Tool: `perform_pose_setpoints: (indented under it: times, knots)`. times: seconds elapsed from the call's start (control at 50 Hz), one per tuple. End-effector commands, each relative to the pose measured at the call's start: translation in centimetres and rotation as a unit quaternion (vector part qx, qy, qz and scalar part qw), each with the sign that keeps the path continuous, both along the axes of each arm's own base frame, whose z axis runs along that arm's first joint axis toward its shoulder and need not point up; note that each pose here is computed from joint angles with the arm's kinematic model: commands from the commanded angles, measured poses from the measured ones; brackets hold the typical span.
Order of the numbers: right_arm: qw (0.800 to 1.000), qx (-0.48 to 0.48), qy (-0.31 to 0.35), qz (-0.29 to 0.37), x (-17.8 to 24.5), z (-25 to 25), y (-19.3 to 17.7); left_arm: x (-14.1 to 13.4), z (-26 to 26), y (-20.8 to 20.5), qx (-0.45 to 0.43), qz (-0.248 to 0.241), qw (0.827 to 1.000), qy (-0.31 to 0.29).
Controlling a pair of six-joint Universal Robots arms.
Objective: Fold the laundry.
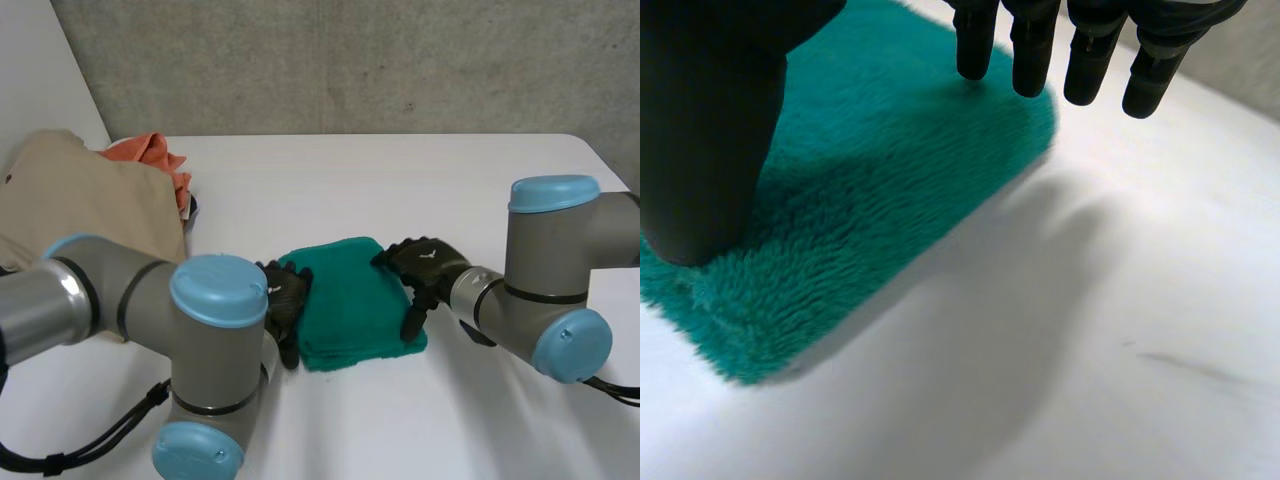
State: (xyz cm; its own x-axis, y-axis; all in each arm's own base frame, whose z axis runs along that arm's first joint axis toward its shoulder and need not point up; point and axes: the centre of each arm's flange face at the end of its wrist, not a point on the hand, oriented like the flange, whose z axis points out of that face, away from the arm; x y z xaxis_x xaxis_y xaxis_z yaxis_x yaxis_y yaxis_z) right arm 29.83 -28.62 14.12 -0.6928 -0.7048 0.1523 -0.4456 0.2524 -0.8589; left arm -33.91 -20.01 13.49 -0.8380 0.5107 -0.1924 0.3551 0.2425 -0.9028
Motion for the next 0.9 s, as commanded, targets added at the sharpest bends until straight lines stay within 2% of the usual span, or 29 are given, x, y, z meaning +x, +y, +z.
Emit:
perform_pose_setpoints:
  times: [0.02,0.1,0.16,0.24,0.26,0.34,0.38,0.52,0.76,0.9]
  knots:
    - [0.998,-0.041,-0.037,-0.04,-1.1,2.0,0.5,-0.9,5.1,-0.3,-0.044,-0.042,0.996,0.064]
    - [0.994,-0.051,-0.066,-0.07,-2.1,3.0,1.4,-0.8,7.8,-1.3,-0.065,-0.069,0.991,0.099]
    - [0.993,-0.022,-0.073,-0.09,-3.5,2.3,2.0,-0.9,9.1,-1.8,-0.073,-0.098,0.986,0.116]
    - [0.991,0.018,-0.076,-0.105,-4.4,0.7,3.0,-1.5,10.9,-2.4,-0.079,-0.174,0.971,0.145]
    - [0.991,0.024,-0.078,-0.105,-4.5,0.5,3.2,-2.0,11.7,-2.4,-0.079,-0.212,0.962,0.155]
    - [0.991,0.037,-0.094,-0.09,-4.2,-0.1,3.6,-2.5,12.5,-1.8,-0.063,-0.284,0.942,0.169]
    - [0.99,0.046,-0.109,-0.076,-3.6,-0.6,3.7,-2.7,12.8,-1.6,-0.059,-0.305,0.935,0.171]
    - [0.984,0.067,-0.15,-0.063,-2.6,-2.4,2.9,-3.2,13.3,-1.4,-0.065,-0.316,0.93,0.174]
    - [0.987,0.066,-0.139,-0.047,-0.9,-4.5,2.1,-3.3,12.9,-1.7,-0.061,-0.314,0.931,0.174]
    - [0.979,-0.04,-0.177,-0.096,-1.3,-2.2,-0.9,-3.2,12.9,-1.7,-0.061,-0.313,0.932,0.174]
